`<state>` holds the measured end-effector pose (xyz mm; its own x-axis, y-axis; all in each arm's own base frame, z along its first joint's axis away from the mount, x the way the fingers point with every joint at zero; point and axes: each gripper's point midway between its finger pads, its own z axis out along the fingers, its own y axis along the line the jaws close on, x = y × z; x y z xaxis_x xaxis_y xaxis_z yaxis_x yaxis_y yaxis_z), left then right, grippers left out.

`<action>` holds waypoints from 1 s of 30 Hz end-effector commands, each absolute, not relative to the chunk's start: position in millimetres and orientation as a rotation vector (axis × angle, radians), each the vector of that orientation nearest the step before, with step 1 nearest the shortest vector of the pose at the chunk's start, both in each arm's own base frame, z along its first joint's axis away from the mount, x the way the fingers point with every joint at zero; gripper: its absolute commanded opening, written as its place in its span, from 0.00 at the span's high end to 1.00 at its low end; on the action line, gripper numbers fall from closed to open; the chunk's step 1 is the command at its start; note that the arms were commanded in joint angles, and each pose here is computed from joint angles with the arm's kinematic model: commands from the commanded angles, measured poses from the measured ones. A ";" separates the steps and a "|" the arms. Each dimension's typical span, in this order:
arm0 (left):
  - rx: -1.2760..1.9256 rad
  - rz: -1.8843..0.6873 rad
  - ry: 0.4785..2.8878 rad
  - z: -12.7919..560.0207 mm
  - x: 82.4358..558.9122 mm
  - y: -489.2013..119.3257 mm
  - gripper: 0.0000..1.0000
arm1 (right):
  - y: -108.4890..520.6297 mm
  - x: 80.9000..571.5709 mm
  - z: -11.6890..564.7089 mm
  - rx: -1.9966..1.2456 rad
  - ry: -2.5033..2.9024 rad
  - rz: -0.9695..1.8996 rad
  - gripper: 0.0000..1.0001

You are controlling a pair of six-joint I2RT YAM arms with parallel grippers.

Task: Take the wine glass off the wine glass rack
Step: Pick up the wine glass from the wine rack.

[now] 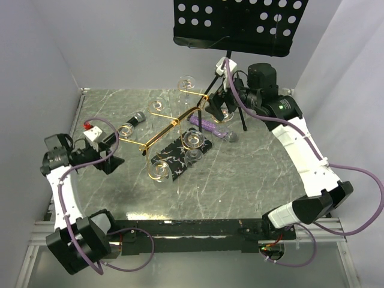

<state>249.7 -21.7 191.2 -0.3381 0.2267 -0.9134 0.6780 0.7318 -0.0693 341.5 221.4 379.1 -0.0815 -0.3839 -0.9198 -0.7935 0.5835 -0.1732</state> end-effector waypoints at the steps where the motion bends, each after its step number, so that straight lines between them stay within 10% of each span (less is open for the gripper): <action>1: 0.733 -0.552 1.734 200.8 267.8 -35.2 0.00 | 213.4 348.8 392.3 -0.963 1.680 0.396 0.00; 30: 0.788 -0.554 1.392 203.2 303.1 -86.8 0.06 | 181.7 374.1 375.5 -1.053 1.843 0.127 0.00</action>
<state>305.8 -78.0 191.6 0.0315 0.0995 -0.9945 0.7299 0.6775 0.0909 364.6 191.3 362.7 -0.1689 -0.5750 -0.8005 -0.7372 0.6127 -0.2846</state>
